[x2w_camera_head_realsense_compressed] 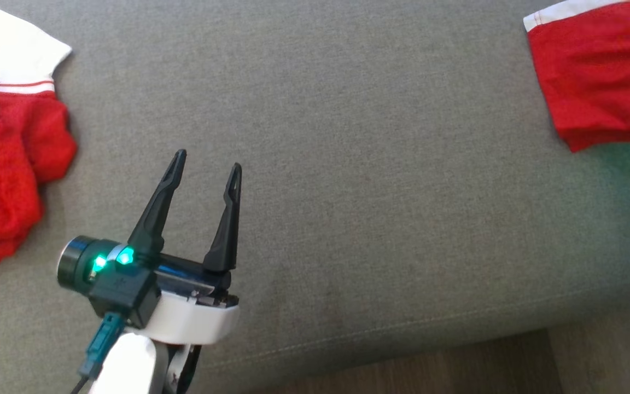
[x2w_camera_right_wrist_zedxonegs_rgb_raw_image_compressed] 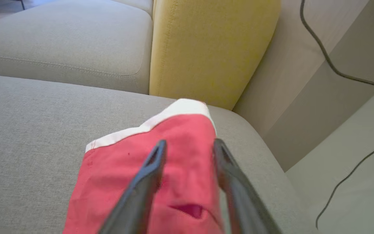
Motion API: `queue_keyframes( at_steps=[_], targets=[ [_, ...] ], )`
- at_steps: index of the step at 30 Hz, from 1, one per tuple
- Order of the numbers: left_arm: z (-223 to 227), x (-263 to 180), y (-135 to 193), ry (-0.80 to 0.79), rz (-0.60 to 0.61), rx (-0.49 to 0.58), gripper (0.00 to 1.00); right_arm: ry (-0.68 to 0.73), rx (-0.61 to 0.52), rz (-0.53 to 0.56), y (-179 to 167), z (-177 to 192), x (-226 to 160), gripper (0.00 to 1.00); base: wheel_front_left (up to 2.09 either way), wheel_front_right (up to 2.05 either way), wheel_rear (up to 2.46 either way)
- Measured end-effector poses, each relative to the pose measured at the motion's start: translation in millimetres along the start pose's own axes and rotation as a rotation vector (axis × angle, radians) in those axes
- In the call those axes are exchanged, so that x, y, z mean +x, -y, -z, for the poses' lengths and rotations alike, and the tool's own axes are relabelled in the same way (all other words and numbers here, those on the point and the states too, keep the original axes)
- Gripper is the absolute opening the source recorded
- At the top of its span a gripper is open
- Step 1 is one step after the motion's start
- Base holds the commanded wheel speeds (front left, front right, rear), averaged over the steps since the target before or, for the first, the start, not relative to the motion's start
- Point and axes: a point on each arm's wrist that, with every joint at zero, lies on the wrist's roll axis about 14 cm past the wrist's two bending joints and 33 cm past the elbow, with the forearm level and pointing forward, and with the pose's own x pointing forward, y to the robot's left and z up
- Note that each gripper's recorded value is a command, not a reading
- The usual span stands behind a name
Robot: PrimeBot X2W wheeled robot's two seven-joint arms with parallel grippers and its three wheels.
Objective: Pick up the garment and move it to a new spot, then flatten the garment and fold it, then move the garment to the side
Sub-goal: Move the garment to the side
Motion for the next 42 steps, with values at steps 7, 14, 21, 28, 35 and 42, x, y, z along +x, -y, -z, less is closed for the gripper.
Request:
queue_keyframes(
  at_steps=[7,14,21,28,35,42],
  targets=[
    [-8.9,-0.7,1.1,0.021,-0.003,0.006,1.0,0.108,-0.114,0.039,9.5,-27.6,-11.6,1.0,0.0,0.0,0.0],
    [-25.8,-3.6,3.5,0.06,-0.017,0.009,1.0,0.192,-0.033,-0.064,-59.2,-44.7,-37.8,1.0,0.0,0.0,0.0],
    [-29.4,-24.5,-13.9,0.043,-0.133,0.026,1.0,0.238,0.146,-0.228,-127.3,-51.0,-79.6,1.0,0.0,0.0,0.0],
    [-41.0,-57.8,-42.8,0.049,-0.298,0.042,1.0,0.251,0.27,-0.325,-162.1,-47.0,-117.8,1.0,0.0,0.0,0.0],
    [-48.5,-101.9,-55.3,0.047,-0.397,0.048,1.0,0.294,0.318,-0.35,-164.5,-55.3,-152.8,1.0,0.0,0.0,0.0],
    [-47.9,-137.1,-54.5,0.035,-0.414,0.063,1.0,0.263,0.323,-0.364,-162.2,-38.5,-188.6,1.0,0.0,0.0,0.0]
  ],
)
